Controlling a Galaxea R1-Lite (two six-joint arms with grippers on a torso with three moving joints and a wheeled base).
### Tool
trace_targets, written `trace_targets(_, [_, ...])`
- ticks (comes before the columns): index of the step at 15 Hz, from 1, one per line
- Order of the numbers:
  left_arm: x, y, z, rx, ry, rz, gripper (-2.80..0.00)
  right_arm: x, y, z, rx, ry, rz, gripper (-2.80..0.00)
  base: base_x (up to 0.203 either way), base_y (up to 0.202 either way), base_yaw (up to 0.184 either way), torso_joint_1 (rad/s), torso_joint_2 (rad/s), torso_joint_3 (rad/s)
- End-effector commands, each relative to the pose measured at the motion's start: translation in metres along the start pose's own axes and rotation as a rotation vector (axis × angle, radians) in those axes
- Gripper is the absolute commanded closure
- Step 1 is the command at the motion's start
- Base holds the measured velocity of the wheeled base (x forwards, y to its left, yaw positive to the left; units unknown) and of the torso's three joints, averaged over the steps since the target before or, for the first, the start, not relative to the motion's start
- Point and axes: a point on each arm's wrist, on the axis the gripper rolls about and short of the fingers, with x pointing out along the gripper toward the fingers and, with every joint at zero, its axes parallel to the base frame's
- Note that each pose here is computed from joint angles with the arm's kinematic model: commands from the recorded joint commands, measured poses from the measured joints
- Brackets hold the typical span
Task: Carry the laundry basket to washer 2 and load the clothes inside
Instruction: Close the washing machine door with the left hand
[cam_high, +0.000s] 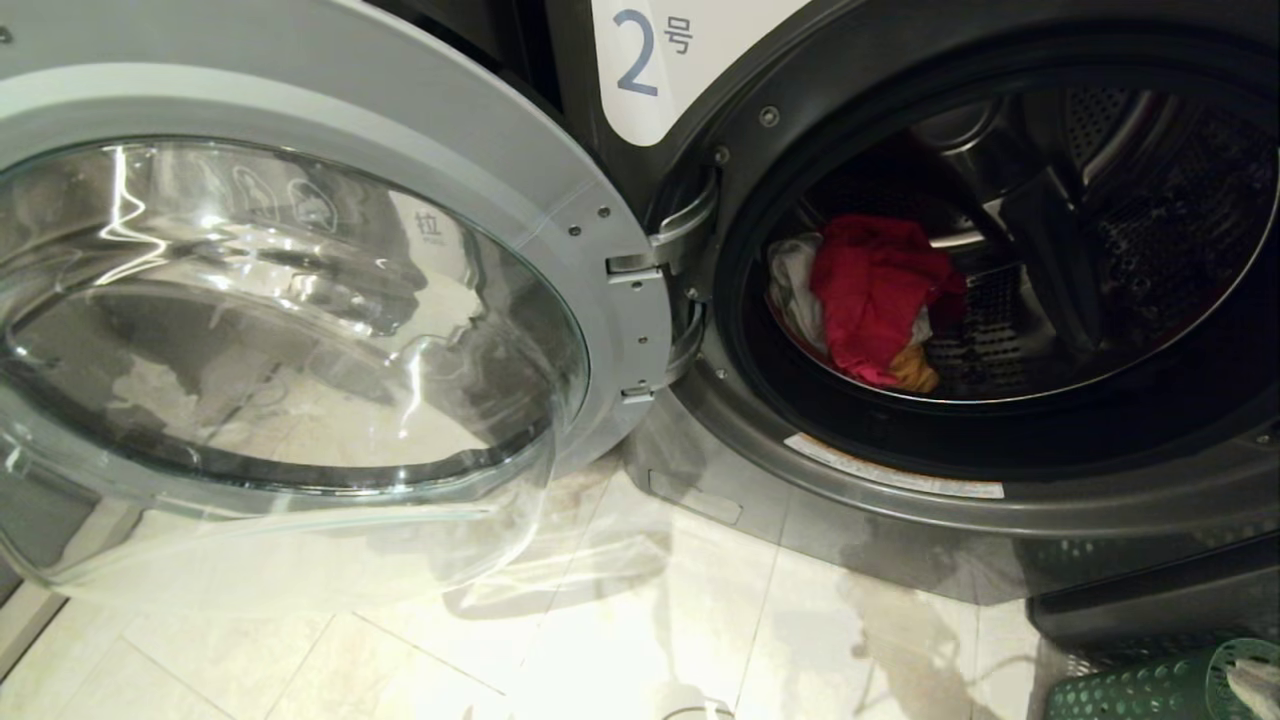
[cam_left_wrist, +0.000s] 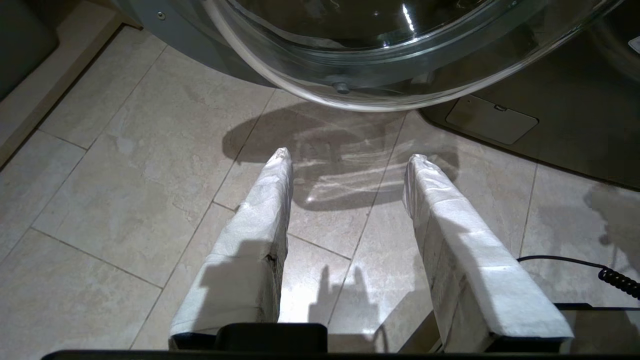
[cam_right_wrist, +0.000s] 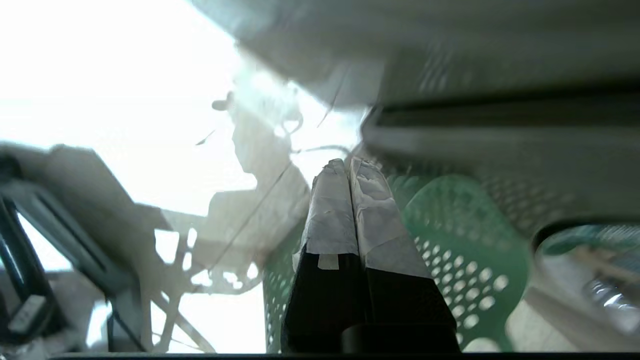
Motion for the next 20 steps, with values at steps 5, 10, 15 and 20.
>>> trace_targets(5, [0.0, 0.0, 0.0, 0.0, 0.002, 0.001, 0.0, -0.027, 0.012, -0.066, 0.028, -0.266, 0.174, 0.0, 0.0, 0.0, 0.0, 0.0, 0.0, 0.0])
trace_targets(10, [0.0, 0.0, 0.0, 0.0, 0.0, 0.001, 0.0, -0.032, 0.016, -0.073, -0.006, -0.311, 0.226, 0.0, 0.0, 0.0, 0.0, 0.0, 0.0, 0.0])
trace_targets(15, [0.0, 0.0, 0.0, 0.0, 0.0, 0.001, 0.0, -0.034, 0.016, -0.074, 0.046, -0.288, 0.095, 0.0, 0.0, 0.0, 0.0, 0.0, 0.0, 0.0])
trace_targets(20, [0.0, 0.0, 0.0, 0.0, 0.001, 0.001, 0.0, -0.04, 0.017, -0.078, 0.028, -0.348, 0.023, 0.0, 0.0, 0.0, 0.0, 0.0, 0.0, 0.0])
